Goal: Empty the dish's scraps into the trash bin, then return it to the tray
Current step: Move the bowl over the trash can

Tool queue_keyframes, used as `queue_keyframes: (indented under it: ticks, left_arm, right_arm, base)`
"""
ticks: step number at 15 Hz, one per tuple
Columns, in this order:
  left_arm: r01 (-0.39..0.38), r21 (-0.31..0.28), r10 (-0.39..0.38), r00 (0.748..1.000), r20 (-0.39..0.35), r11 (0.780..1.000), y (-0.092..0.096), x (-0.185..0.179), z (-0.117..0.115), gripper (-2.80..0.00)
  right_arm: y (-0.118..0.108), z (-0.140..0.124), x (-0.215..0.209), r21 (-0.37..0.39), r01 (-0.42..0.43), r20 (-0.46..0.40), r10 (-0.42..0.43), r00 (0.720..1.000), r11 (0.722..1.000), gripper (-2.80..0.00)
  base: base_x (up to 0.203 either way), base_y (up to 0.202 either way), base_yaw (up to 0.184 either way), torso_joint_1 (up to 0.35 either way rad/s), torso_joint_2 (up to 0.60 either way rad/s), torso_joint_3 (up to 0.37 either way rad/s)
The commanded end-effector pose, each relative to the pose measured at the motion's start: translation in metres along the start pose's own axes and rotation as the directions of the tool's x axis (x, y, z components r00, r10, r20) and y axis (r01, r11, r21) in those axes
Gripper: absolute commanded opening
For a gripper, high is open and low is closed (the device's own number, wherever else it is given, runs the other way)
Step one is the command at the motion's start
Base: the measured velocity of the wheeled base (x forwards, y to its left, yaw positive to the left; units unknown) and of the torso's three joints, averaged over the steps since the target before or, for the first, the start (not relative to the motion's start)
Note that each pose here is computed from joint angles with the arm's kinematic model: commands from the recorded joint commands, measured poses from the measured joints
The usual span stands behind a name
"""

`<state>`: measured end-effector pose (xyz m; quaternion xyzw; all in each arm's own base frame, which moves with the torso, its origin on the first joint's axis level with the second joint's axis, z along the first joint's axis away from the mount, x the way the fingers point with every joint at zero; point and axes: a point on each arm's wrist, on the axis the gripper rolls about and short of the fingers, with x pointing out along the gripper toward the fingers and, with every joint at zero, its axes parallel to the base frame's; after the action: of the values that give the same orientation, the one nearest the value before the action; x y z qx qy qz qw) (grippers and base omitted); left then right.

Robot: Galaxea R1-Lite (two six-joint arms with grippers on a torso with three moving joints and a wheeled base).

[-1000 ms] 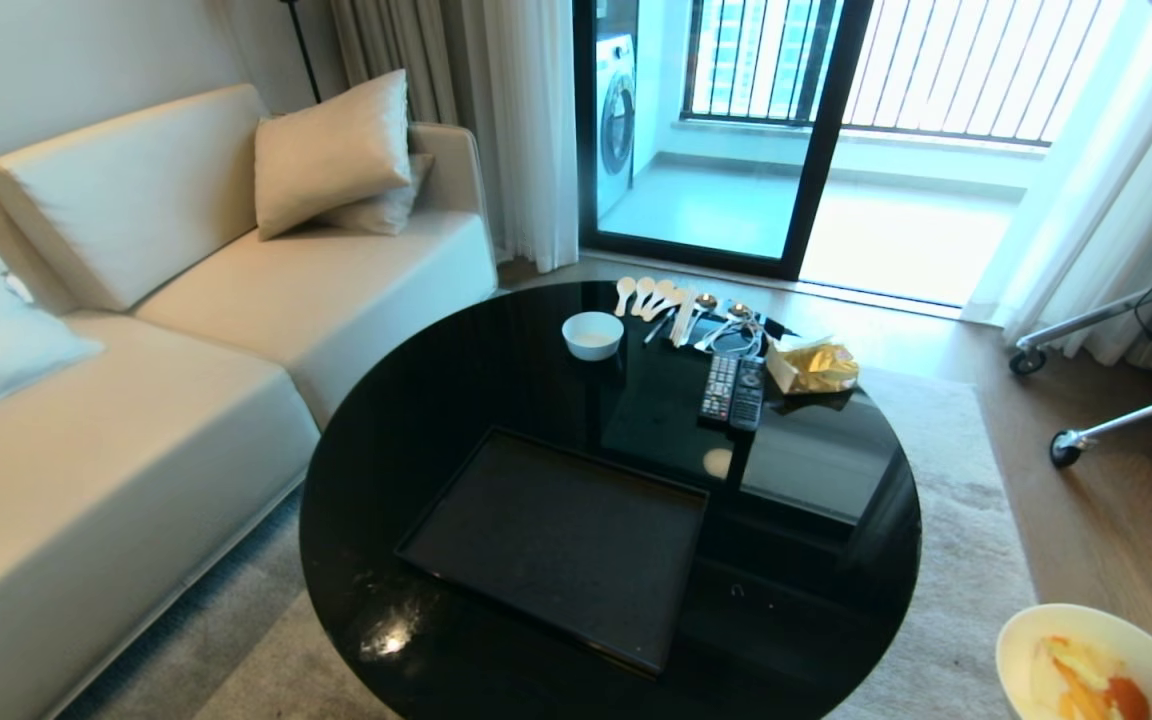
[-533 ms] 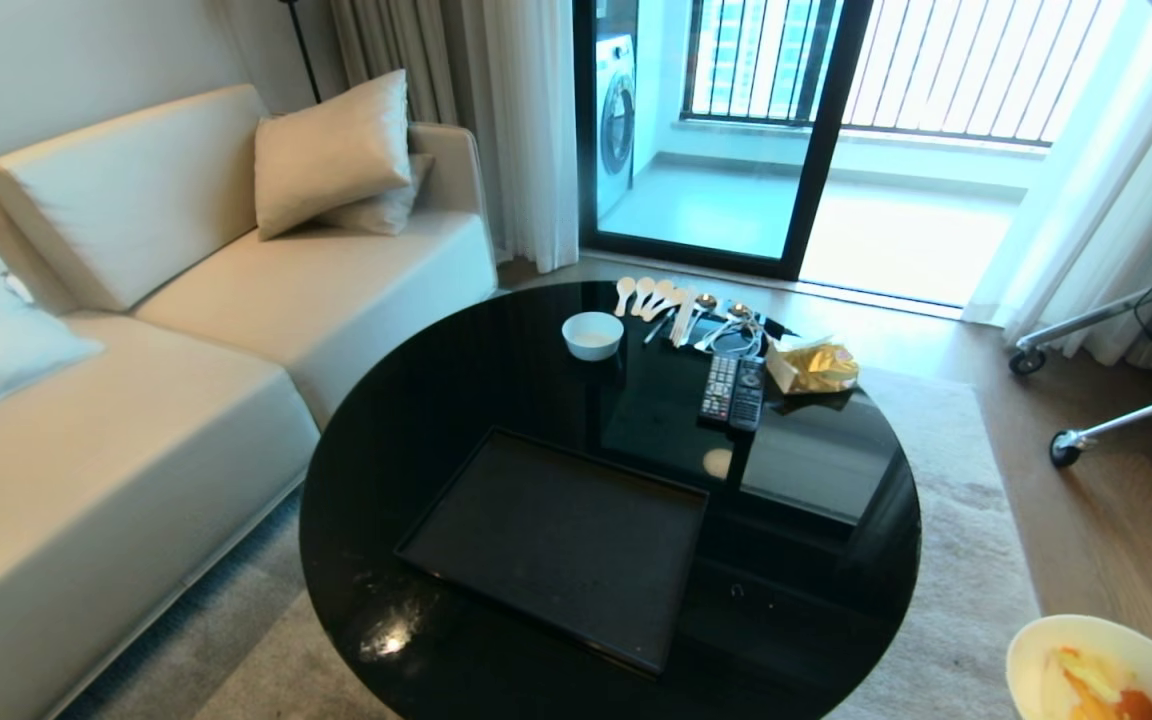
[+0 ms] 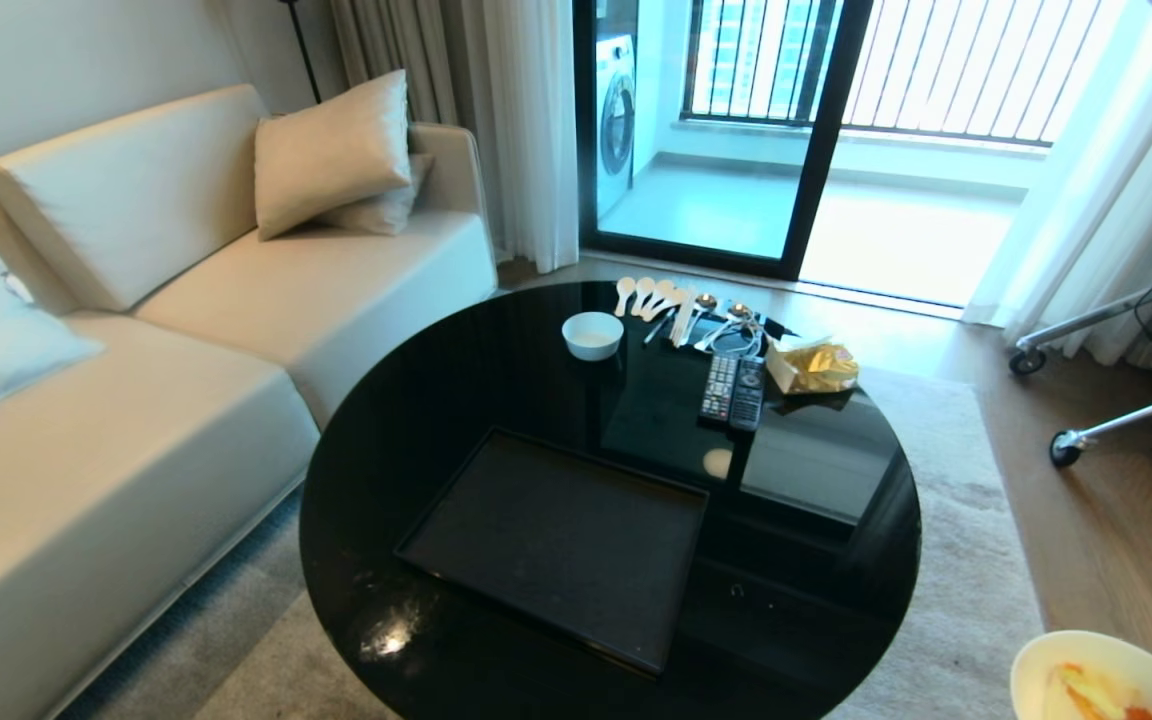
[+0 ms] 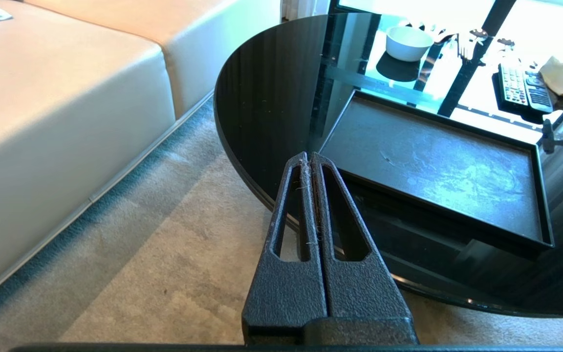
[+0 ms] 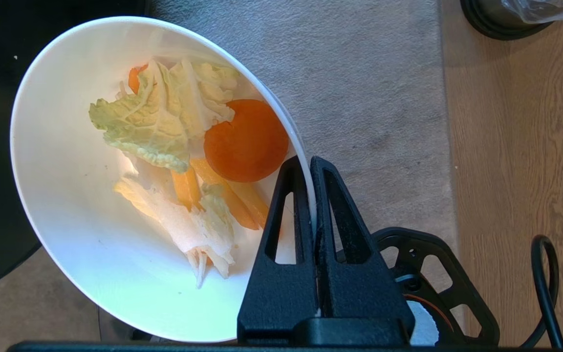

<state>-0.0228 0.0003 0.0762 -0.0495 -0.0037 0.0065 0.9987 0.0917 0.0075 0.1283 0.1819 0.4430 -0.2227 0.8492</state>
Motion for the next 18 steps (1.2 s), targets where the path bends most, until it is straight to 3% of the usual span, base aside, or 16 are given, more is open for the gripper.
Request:
queue_keyframes:
  ticks: [1,7,18]
  left_arm:
    - [0.0,-0.001,0.0,1.0,0.001,1.0,0.0,0.0,0.0,-2.8]
    - [0.0,-0.001,0.0,1.0,0.001,1.0,0.0,0.0,0.0,-2.8]
    - [0.0,-0.001,0.0,1.0,0.001,1.0,0.0,0.0,0.0,-2.8]
  right_arm:
    - [-0.0016,-0.0014,-0.0014,0.005,-0.006,0.003,0.006,1.0,1.0,-2.8]
    - [-0.0027,-0.0031,-0.0008,0.001,-0.002,0.0,0.002,1.0,1.0,-2.8]
    - [-0.0042,-0.0056,0.0005,0.0,0.003,-0.007,-0.003,1.0,1.0,-2.8]
  base:
    - [0.0,0.0,0.0,0.0,0.0,0.0]
    - [0.0,0.0,0.0,0.0,0.0,0.0]
    - [-0.169,0.0,0.0,0.0,0.0,0.002]
